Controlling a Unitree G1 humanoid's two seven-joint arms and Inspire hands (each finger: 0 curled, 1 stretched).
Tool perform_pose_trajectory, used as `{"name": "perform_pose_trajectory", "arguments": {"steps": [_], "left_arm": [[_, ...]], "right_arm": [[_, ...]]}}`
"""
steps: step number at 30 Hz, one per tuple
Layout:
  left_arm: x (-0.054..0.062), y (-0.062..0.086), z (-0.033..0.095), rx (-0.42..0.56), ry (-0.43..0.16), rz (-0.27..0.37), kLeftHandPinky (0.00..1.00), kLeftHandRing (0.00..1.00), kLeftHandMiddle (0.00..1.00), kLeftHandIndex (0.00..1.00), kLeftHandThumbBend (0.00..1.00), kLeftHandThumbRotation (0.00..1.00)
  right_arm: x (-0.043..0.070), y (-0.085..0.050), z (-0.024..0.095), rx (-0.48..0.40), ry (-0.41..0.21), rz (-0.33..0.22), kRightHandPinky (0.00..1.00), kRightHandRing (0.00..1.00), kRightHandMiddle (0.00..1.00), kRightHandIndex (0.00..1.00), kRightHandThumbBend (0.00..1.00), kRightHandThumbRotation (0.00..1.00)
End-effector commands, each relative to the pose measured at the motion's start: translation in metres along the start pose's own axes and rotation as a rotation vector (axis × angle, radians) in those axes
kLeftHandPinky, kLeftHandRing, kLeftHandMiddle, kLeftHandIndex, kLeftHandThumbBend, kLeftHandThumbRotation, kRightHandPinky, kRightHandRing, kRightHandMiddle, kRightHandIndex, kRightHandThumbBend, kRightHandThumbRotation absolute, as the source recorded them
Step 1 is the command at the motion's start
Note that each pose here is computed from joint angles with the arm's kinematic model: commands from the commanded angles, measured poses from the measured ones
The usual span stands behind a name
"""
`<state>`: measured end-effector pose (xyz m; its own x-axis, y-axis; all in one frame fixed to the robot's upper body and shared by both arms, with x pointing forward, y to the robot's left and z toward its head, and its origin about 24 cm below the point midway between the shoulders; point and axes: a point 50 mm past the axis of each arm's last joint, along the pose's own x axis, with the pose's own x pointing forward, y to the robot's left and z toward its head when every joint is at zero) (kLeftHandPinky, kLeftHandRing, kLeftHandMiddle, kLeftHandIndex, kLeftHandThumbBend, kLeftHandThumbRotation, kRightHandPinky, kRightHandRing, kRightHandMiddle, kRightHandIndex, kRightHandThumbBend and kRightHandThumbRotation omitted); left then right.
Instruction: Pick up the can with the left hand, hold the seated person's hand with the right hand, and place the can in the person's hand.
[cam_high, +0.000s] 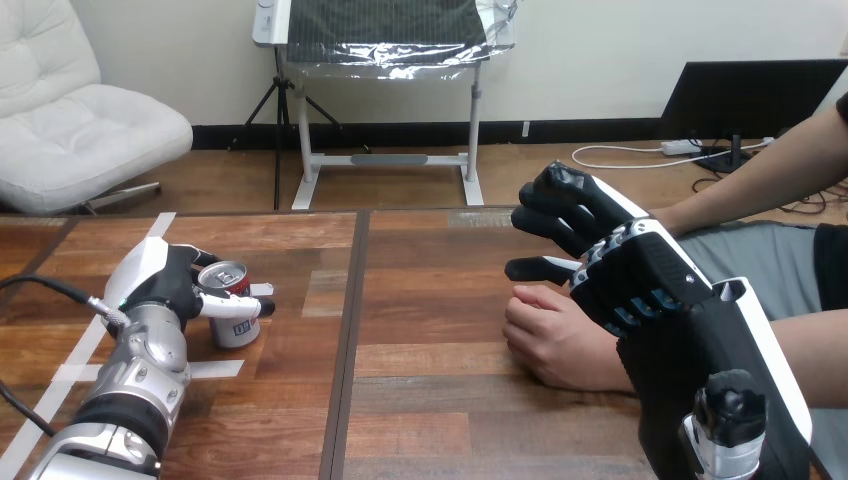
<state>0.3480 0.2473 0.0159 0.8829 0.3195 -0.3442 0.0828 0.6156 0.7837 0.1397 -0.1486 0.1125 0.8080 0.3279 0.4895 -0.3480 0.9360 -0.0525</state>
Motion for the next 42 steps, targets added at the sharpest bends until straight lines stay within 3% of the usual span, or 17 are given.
{"name": "perform_pose_trajectory", "arguments": {"steps": [1, 6, 16, 42], "left_arm": [[0.0045, 0.0186, 0.038, 0.019, -0.113, 0.069, 0.66, 0.69, 0.71, 0.7, 0.87, 0.19], [0.0044, 0.0179, 0.0386, 0.011, -0.11, 0.074, 0.65, 0.68, 0.7, 0.69, 0.87, 0.16], [0.0037, 0.0165, 0.0389, -0.043, -0.122, 0.083, 0.43, 0.54, 0.6, 0.65, 0.83, 0.03], [0.0026, 0.015, 0.0366, -0.061, -0.145, 0.104, 0.36, 0.44, 0.49, 0.5, 0.68, 0.0]], "right_arm": [[0.0083, 0.0012, 0.0151, -0.01, -0.1, -0.008, 0.73, 0.86, 0.87, 0.86, 1.0, 0.93], [0.0083, 0.0008, 0.0149, -0.008, -0.103, -0.004, 0.73, 0.86, 0.87, 0.87, 1.0, 0.93], [0.0082, 0.0007, 0.0153, -0.01, -0.102, -0.006, 0.73, 0.87, 0.87, 0.87, 1.0, 0.93], [0.0066, 0.0011, 0.0171, -0.022, -0.097, -0.015, 0.72, 0.86, 0.87, 0.87, 1.0, 0.94]]}}
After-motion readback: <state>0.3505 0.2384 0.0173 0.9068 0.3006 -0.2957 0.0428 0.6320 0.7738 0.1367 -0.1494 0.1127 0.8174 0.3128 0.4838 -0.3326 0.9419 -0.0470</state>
